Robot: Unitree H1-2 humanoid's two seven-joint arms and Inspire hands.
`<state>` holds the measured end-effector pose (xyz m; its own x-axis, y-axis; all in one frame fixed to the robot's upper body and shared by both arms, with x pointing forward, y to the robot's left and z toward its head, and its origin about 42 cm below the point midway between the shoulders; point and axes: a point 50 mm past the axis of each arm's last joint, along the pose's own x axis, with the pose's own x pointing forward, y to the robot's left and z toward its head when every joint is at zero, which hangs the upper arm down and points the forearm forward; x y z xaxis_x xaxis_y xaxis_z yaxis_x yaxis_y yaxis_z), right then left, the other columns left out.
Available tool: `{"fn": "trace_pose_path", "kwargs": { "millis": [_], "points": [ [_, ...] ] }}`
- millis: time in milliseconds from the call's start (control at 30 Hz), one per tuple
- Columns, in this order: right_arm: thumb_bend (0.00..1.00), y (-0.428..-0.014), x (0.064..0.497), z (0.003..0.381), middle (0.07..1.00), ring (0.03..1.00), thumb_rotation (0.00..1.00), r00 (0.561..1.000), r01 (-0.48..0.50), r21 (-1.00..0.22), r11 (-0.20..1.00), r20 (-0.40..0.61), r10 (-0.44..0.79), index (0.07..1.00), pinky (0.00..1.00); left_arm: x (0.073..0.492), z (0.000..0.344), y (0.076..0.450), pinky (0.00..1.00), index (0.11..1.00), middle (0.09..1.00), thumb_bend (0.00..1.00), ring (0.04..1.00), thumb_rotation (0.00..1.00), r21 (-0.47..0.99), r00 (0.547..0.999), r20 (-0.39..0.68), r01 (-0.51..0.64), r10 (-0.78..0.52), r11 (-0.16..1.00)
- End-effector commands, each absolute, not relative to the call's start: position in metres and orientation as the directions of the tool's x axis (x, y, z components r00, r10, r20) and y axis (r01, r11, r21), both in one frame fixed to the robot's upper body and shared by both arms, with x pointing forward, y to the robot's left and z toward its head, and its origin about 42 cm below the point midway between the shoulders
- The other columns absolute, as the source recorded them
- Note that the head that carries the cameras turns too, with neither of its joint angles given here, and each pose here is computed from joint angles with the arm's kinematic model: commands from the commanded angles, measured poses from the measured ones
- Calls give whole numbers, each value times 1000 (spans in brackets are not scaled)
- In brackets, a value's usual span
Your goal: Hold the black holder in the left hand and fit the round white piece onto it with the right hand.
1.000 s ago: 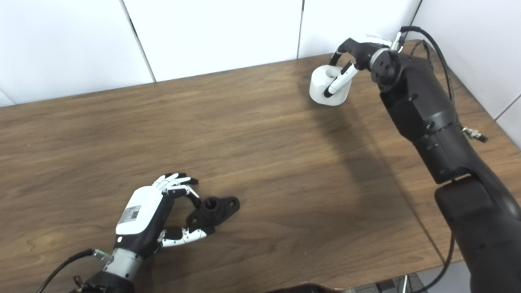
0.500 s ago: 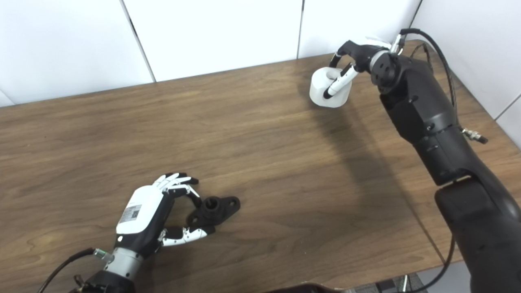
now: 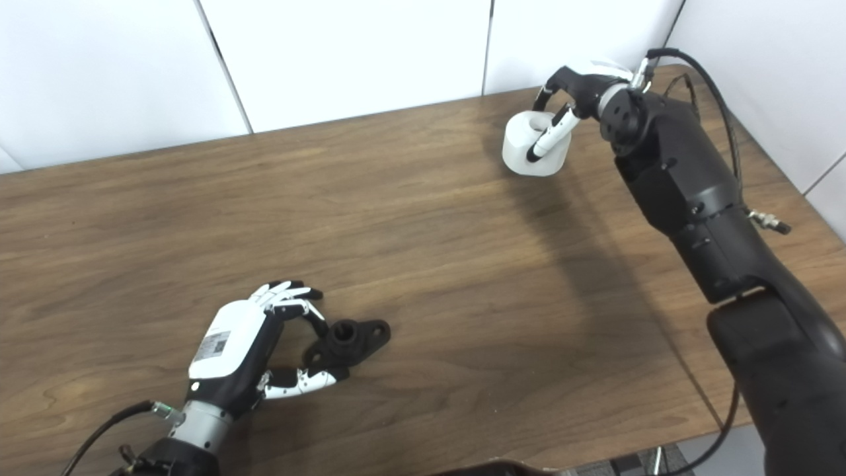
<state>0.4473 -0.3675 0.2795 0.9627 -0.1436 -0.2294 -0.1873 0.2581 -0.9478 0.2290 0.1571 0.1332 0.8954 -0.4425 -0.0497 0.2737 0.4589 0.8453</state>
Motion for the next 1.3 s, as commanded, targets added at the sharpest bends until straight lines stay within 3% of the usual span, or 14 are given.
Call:
{"fn": "trace_pose_path", "kwargs": {
  "millis": [0, 33, 67, 100, 200, 833, 1267],
  "points": [
    [870, -372, 450, 307, 827, 939, 161, 985, -69, -971, 230, -103, -137, 584, 875, 223, 124, 155, 922, 487, 793, 518, 876, 60, 839, 879, -123, 341, -461, 425],
    [864, -372, 449, 306, 823, 937, 158, 987, -59, -972, 226, -91, -134, 578, 874, 223, 125, 155, 921, 487, 793, 518, 876, 60, 840, 878, -127, 343, -462, 421],
    [699, -372, 449, 306, 817, 933, 150, 988, -48, -973, 225, -79, -130, 535, 875, 223, 125, 155, 924, 487, 795, 517, 878, 60, 840, 877, -129, 344, -462, 419],
    [614, -372, 449, 306, 811, 927, 146, 989, -41, -974, 224, -71, -126, 512, 872, 223, 125, 155, 925, 487, 796, 517, 879, 60, 841, 877, -131, 345, -462, 417],
    [534, -373, 448, 306, 795, 911, 139, 993, -22, -978, 208, -46, -110, 490, 848, 224, 125, 155, 922, 487, 794, 518, 877, 60, 839, 877, -126, 343, -463, 422],
    [524, -374, 446, 303, 785, 903, 136, 996, -18, -980, 196, -35, -84, 486, 834, 225, 124, 154, 922, 487, 799, 517, 881, 60, 843, 879, -129, 341, -459, 416],
    [524, -345, 421, 348, 794, 916, 136, 998, -25, -992, 126, -18, 61, 486, 842, 229, 118, 146, 925, 487, 797, 517, 878, 60, 843, 877, -127, 342, -464, 415]
  ]
}}
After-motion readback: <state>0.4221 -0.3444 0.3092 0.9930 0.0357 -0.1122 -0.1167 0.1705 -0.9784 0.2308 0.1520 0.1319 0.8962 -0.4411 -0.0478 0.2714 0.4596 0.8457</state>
